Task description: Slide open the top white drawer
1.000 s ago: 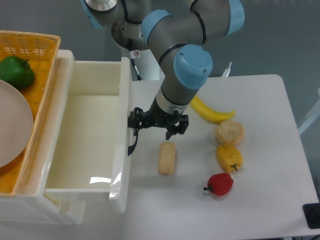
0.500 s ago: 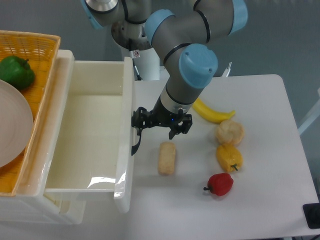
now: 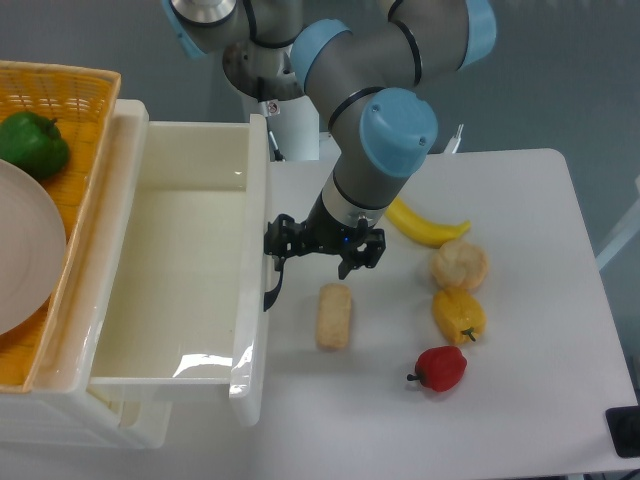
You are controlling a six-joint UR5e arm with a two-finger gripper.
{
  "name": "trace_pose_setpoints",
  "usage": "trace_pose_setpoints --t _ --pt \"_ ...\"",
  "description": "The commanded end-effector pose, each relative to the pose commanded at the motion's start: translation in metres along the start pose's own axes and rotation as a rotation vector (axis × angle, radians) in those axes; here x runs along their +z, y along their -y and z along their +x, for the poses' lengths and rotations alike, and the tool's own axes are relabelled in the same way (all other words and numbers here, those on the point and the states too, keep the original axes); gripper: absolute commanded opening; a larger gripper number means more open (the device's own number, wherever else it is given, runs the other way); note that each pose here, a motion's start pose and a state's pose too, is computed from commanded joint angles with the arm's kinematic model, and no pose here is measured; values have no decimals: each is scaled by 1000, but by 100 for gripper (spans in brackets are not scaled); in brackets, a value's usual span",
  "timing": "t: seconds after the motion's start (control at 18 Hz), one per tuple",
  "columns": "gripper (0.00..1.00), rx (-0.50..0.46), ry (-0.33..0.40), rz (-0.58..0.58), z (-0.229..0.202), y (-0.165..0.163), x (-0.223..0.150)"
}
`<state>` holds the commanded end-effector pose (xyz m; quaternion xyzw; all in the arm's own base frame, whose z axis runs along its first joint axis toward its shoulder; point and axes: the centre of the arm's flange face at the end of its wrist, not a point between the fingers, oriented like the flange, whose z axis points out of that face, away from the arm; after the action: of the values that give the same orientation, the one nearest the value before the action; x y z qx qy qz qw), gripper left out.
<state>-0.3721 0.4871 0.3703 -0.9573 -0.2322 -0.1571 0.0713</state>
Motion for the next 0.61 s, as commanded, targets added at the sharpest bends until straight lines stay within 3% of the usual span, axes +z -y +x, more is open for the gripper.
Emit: trace_pose_setpoints --t 0.61 --pt "100 -29 -48 26 -10 -2 -4"
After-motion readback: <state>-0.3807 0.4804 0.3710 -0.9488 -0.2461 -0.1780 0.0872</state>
